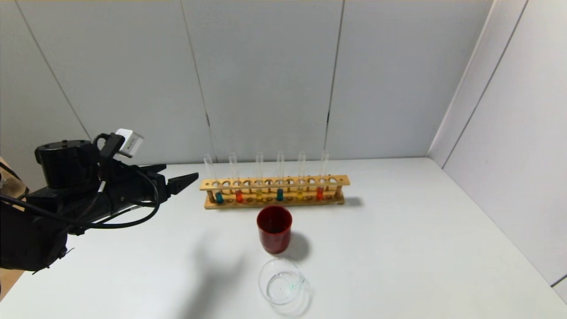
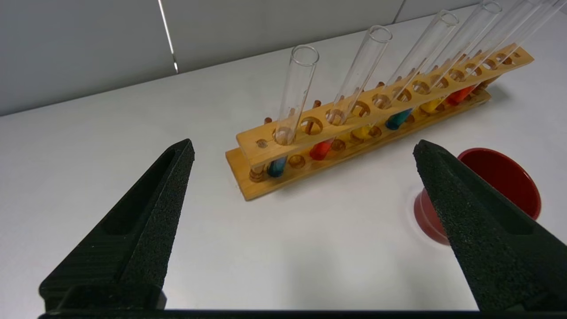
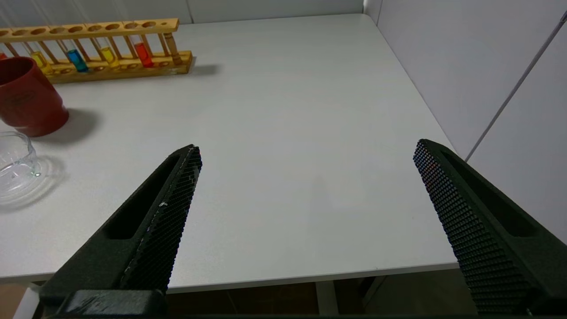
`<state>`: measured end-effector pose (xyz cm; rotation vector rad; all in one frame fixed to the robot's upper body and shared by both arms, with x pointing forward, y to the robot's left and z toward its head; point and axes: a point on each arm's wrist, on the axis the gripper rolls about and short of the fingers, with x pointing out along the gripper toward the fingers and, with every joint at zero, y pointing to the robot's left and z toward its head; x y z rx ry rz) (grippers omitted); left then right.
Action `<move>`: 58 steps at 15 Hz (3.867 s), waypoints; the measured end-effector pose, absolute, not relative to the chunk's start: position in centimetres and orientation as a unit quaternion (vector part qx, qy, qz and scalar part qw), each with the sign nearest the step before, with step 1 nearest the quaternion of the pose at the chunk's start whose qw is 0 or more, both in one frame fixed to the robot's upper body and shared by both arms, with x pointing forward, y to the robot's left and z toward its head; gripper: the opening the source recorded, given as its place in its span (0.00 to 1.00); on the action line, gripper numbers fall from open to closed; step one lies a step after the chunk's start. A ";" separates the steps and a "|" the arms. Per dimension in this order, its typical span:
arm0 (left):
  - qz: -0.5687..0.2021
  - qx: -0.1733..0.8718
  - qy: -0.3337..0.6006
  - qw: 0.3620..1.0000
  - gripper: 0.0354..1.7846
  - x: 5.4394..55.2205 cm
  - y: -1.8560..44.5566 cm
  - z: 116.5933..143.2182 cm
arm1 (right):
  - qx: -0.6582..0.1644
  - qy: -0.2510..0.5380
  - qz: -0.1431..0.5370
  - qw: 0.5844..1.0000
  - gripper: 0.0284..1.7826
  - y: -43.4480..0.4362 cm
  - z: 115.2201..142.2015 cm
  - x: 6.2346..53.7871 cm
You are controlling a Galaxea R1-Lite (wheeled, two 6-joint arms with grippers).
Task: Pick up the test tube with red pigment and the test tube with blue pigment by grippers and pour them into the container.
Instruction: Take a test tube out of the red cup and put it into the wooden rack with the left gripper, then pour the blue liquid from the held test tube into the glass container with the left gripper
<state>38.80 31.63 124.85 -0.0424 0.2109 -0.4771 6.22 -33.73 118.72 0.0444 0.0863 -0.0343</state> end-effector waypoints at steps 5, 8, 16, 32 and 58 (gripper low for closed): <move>-0.263 -0.017 0.107 0.959 0.98 40.7 29.5 122.5 | 0.022 0.043 -0.017 0.999 0.98 -33.7 118.7 6.2; -0.259 -0.017 0.114 0.959 0.98 42.2 29.1 121.5 | 0.022 0.043 -0.017 0.999 0.98 -33.7 118.7 6.2; -0.243 -0.015 0.110 0.964 0.98 46.3 28.7 119.8 | 0.022 0.043 -0.017 0.999 0.98 -33.7 118.7 6.2; -0.225 -0.012 0.113 0.968 0.87 49.5 28.0 118.1 | 0.022 0.043 -0.017 0.999 0.98 -33.7 118.7 6.2; -0.176 0.008 0.077 0.981 0.17 44.9 27.7 132.5 | 0.022 0.043 -0.017 0.999 0.98 -33.7 118.7 6.2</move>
